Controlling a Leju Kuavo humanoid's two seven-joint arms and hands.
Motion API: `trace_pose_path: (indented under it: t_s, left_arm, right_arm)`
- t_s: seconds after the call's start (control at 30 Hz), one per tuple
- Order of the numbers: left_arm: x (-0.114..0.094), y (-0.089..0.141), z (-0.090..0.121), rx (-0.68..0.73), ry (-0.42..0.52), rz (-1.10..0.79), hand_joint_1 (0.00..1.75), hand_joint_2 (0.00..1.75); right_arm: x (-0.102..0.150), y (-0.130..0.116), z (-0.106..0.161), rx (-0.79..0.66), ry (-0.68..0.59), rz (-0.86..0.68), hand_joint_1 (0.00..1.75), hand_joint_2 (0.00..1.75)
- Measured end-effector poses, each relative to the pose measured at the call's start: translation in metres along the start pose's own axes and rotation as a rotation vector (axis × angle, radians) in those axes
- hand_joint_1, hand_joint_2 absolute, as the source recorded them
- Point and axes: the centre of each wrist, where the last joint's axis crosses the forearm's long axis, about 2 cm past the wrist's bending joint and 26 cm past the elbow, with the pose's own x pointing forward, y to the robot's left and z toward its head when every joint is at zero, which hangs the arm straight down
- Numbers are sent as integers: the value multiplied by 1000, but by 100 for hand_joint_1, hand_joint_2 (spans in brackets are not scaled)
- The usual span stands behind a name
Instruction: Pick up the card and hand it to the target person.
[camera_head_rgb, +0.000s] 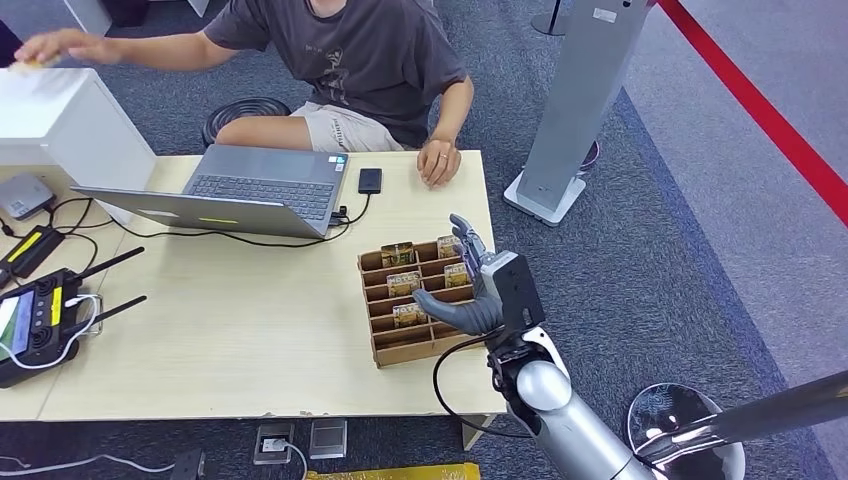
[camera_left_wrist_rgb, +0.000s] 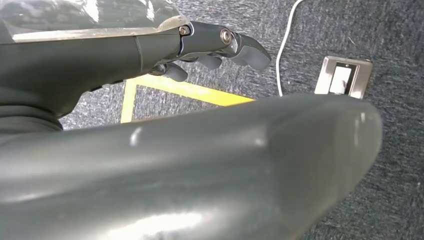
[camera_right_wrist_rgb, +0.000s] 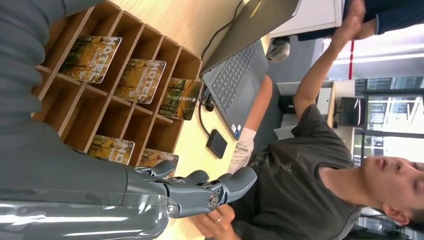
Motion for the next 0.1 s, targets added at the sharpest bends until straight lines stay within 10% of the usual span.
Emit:
trace_pose_path:
  t_s: [0.1]
  left_arm:
    - [0,1,0,-8,-9,-7,0,0]
  right_arm:
    - [-3,0,1,-12,11,0,0,175]
